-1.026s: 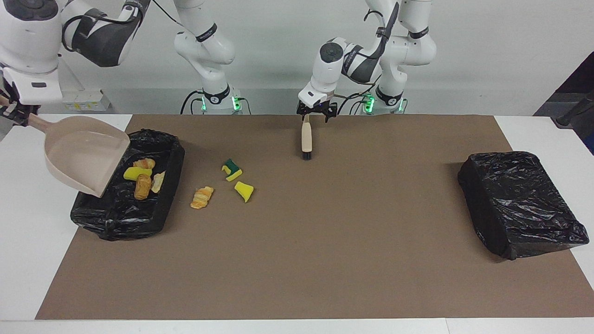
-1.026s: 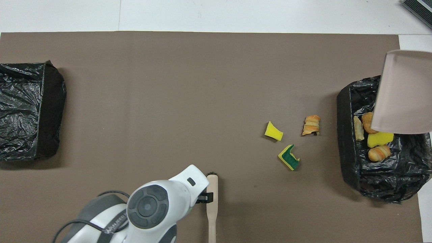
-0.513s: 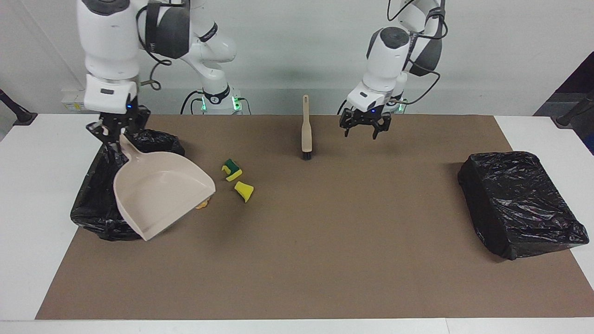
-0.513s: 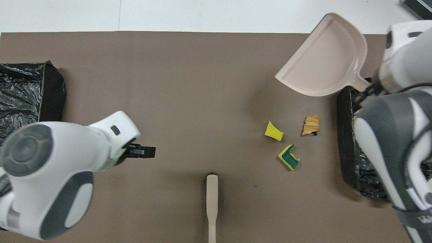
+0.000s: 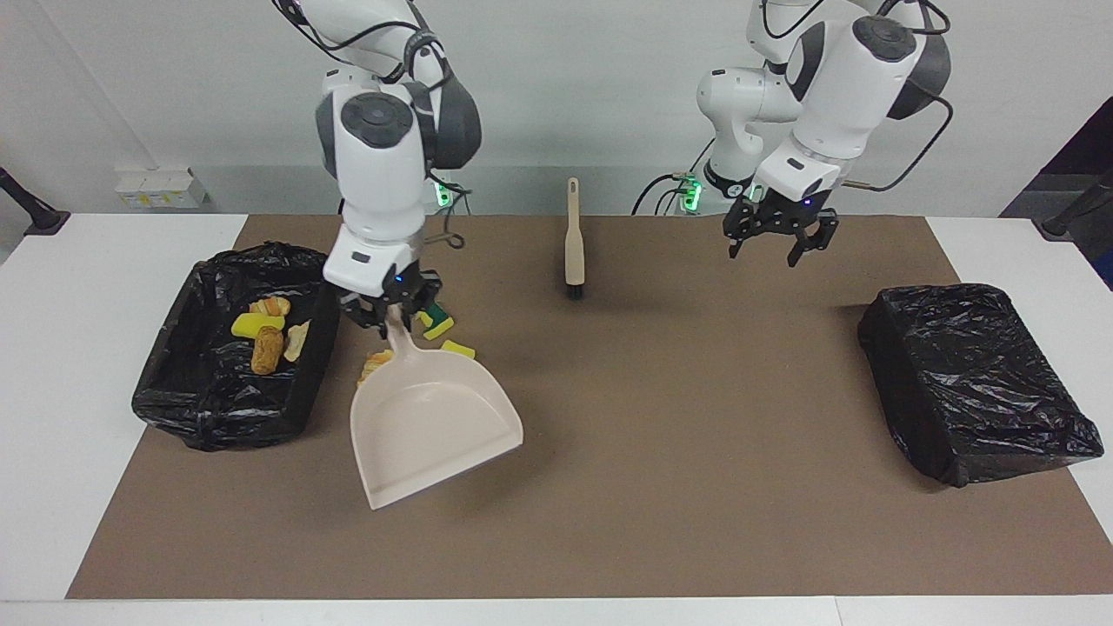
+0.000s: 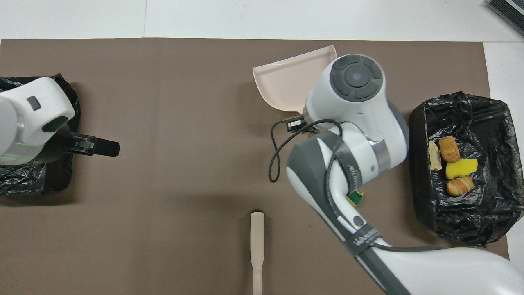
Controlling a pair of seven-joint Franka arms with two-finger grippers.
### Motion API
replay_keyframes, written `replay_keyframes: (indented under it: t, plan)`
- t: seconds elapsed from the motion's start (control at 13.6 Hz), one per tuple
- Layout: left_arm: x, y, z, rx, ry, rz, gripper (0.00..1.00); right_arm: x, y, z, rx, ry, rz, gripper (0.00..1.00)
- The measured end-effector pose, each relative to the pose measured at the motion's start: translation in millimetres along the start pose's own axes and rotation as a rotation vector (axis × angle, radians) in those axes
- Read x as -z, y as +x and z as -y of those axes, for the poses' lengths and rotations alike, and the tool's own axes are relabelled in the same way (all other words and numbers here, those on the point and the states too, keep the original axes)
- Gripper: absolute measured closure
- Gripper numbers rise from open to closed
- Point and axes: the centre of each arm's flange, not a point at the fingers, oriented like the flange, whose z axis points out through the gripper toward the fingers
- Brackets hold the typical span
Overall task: Sweep and dump trash in bin
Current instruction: 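Lower the dustpan onto the table center and open the right gripper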
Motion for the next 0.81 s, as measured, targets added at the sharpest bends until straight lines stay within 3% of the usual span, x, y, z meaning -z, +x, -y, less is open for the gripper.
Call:
replay_keyframes:
  t: [0.37,0.59,0.81]
  plan:
    - [27,4,23,-0.006,0.042,-0.007,0.0,-43,-25,102,-0.205,0.117,-0.024,0.67]
    - [30,15,27,-0.036,0.062,0.02,0.0,-91,-32,114,-0.207,0.09,0.028,0.67]
    - [33,19,34,-0.087,0.064,0.018,0.0,-102,-35,111,-0.206,0.083,0.038,0.67]
